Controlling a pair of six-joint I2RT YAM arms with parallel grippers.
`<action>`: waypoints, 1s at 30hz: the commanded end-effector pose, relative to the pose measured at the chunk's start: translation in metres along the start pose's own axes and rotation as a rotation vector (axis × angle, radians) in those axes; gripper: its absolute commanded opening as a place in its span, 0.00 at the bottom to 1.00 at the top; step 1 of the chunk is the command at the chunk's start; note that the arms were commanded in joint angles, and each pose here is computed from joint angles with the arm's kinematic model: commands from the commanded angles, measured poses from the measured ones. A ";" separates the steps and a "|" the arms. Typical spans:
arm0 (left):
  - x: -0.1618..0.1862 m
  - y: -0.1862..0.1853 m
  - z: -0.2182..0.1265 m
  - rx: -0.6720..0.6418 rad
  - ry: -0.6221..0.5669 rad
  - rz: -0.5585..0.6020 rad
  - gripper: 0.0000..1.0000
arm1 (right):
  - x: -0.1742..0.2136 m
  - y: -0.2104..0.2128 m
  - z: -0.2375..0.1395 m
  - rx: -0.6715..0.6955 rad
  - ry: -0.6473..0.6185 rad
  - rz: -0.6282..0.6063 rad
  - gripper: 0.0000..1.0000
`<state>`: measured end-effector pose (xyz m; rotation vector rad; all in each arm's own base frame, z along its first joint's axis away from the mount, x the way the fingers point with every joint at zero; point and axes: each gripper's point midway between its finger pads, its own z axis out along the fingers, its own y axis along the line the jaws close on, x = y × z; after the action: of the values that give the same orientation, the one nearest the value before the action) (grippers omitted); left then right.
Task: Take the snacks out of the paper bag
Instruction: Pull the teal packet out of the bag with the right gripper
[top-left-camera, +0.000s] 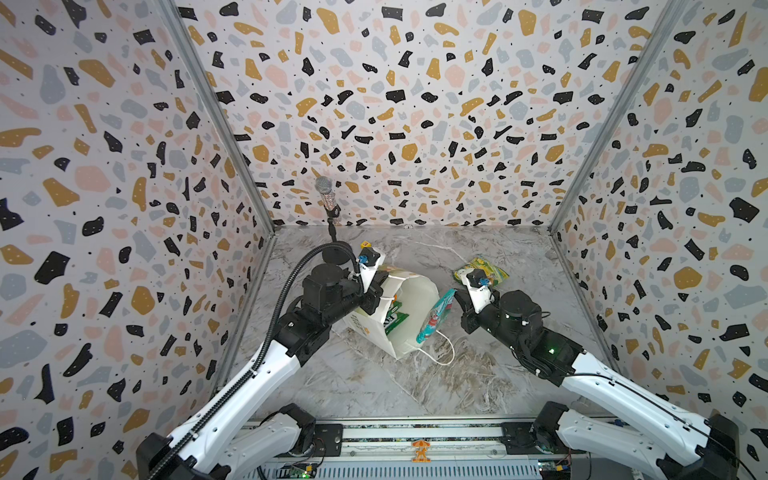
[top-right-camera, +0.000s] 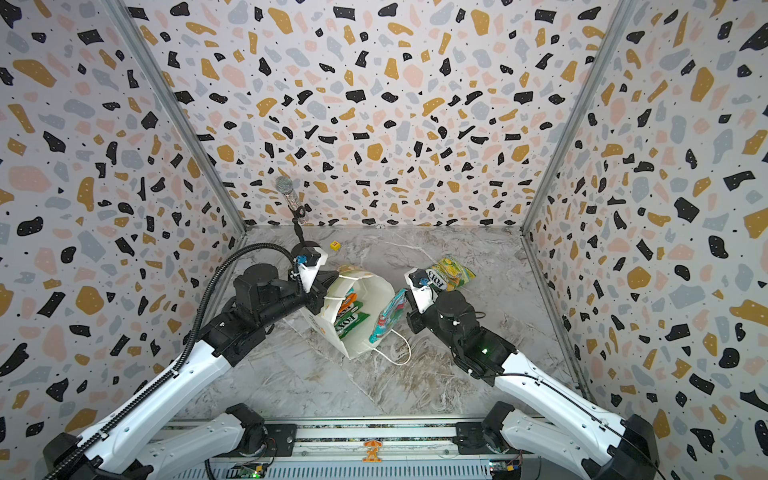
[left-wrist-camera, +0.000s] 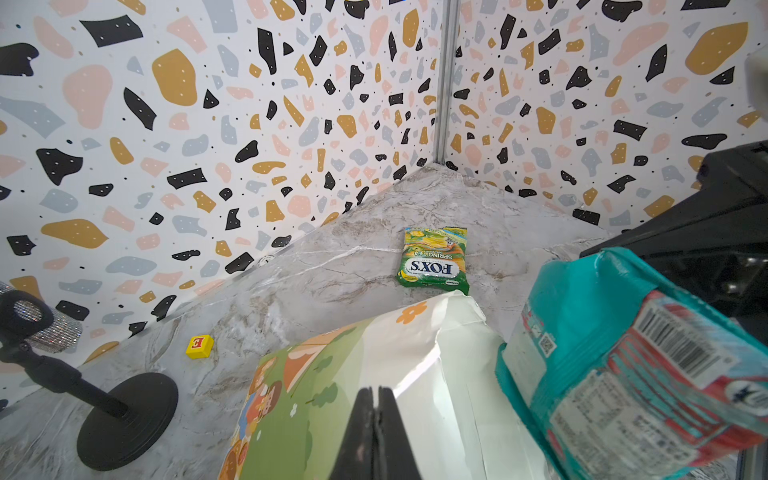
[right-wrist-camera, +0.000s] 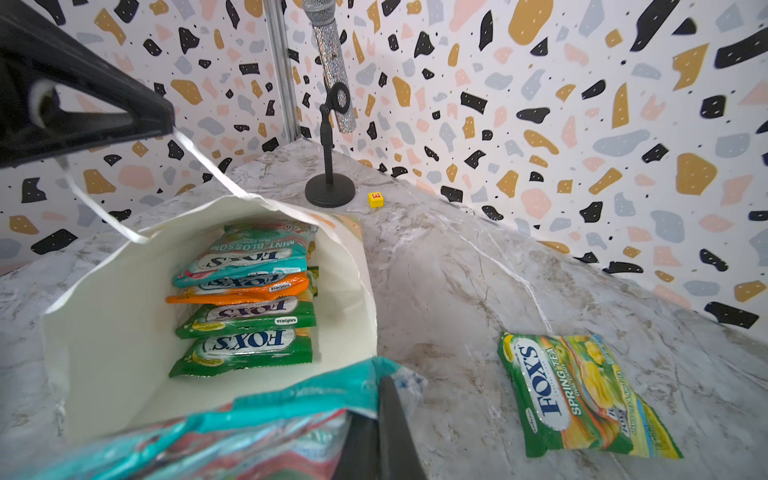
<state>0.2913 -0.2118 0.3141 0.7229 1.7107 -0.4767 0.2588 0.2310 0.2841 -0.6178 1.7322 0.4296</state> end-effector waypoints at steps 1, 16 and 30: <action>-0.006 0.001 0.000 -0.006 -0.020 -0.007 0.00 | -0.030 -0.014 -0.015 0.053 -0.091 0.009 0.00; -0.005 -0.002 0.001 0.010 -0.015 -0.008 0.00 | -0.057 -0.061 -0.047 0.211 -0.154 0.096 0.00; -0.005 -0.002 0.001 0.009 -0.016 -0.007 0.00 | -0.032 -0.144 -0.056 0.417 -0.074 0.239 0.00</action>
<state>0.2922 -0.2128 0.3116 0.7261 1.7178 -0.4787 0.3031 0.1024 0.3193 -0.1673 1.7775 0.1968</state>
